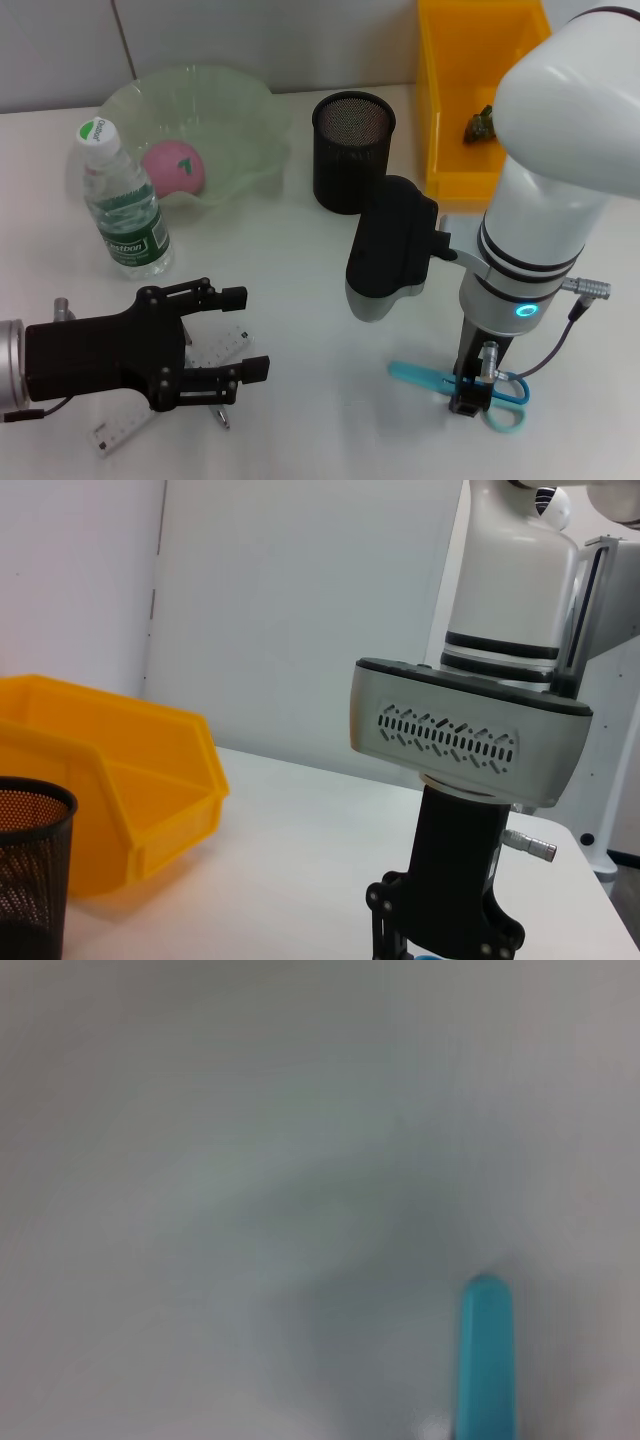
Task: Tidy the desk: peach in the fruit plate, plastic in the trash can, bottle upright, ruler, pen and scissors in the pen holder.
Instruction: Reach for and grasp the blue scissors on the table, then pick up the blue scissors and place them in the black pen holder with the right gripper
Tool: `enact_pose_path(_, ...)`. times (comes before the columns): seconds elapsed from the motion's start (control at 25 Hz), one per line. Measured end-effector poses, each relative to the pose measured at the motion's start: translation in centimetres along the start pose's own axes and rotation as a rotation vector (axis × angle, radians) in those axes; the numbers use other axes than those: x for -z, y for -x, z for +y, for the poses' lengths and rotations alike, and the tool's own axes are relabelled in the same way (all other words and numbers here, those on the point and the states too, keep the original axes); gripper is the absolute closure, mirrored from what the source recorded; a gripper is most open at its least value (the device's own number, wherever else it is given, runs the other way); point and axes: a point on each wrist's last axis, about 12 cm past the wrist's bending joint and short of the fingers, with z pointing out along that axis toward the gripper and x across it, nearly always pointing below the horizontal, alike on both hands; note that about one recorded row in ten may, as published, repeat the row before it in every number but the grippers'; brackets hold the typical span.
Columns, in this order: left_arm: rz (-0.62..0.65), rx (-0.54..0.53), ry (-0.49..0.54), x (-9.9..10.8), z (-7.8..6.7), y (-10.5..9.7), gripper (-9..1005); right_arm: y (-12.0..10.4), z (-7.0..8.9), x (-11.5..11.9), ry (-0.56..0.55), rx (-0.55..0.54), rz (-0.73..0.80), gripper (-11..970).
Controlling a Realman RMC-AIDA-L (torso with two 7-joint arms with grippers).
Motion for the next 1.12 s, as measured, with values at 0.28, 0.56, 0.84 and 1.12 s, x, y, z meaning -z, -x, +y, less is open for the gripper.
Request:
enact_pose_path(0.28,-0.001,0.001,0.000,0.0,0.0,0.0,164,0.0,0.0,0.0,0.000,-0.001,-0.003,613)
enact_pose_path(0.56,-0.007,0.000,0.001,0.0,0.0,0.0,165,0.0,-0.3,0.5,-0.006,-0.012,-0.022,727)
enact_pose_path(0.84,-0.022,0.003,0.011,0.1,0.0,0.1,165,-0.1,-1.3,1.6,0.003,-0.066,-0.073,727)
enact_pose_path(1.12,-0.087,0.014,0.047,0.8,-0.1,0.3,166,-0.9,-3.0,2.9,0.097,-0.149,-0.226,727)
